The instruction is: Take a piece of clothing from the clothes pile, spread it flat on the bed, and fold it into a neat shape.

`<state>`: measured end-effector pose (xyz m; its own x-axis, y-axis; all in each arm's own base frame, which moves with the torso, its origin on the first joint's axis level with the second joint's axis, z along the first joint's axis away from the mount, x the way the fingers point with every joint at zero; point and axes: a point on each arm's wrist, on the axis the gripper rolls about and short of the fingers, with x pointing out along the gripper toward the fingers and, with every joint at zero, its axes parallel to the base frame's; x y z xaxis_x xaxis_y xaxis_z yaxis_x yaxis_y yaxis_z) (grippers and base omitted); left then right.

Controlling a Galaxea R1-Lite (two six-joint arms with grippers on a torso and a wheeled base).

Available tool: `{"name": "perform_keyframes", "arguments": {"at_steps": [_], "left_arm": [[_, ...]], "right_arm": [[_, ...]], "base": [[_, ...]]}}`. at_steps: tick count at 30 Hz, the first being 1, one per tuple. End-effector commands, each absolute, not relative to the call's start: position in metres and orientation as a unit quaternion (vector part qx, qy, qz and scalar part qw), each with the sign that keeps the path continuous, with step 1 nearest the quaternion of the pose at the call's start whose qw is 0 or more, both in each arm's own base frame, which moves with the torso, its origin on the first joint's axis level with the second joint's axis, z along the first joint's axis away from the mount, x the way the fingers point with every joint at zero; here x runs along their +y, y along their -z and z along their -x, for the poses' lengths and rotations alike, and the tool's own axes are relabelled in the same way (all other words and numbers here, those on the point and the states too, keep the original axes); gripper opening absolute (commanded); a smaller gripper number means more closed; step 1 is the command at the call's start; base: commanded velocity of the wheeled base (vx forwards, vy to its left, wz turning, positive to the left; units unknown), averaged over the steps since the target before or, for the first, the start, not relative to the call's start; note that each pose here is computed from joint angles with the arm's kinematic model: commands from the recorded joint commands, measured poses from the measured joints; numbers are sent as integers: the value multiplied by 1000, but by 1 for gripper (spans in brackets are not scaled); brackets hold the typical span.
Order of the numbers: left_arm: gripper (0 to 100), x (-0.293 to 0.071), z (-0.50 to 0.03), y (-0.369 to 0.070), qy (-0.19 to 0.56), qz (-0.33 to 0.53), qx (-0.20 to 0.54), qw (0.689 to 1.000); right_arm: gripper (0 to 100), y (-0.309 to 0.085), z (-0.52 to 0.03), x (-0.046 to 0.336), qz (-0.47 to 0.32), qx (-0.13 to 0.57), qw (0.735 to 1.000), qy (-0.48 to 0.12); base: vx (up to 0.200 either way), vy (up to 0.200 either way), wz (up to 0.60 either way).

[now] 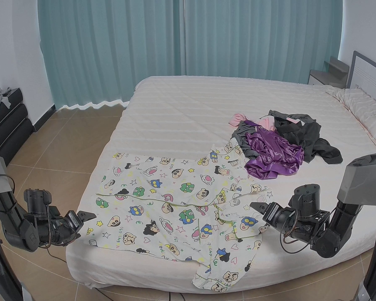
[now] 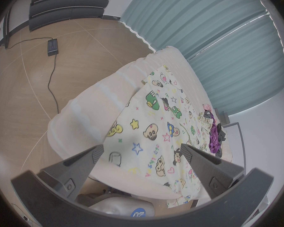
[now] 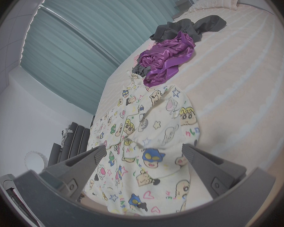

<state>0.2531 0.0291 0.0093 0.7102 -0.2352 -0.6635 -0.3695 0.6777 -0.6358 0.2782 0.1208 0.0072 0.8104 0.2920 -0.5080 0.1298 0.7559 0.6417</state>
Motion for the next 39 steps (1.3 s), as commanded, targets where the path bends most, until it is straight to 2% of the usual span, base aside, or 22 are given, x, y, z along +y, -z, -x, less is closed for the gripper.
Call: {"name": "perform_keyframes", "arguments": {"at_steps": [1,19,24,34,35,39], "left_arm": [[100,23,-251,-6,-35,392,392,832],[100,-28,-269,43,-125,275,422,855],[100,-31,-277,47,-124,279,396,866],[100,-28,-291,51,-160,293,366,869],[0,-26,-293,49,-167,293,357,871],[0,-24,-293,50,-183,301,351,868]], "right_arm": [[100,-4,-277,123,-344,311,885,-47],[100,-2,-276,127,-341,313,885,-51],[100,-3,-276,127,-342,313,885,-51],[100,-3,-276,126,-341,313,885,-51],[100,-2,-275,127,-340,315,885,-51],[100,-1,-274,128,-336,317,885,-53]], "base": [[0,0,0],[0,0,0],[0,0,0],[0,0,0],[0,0,0],[0,0,0]]}}
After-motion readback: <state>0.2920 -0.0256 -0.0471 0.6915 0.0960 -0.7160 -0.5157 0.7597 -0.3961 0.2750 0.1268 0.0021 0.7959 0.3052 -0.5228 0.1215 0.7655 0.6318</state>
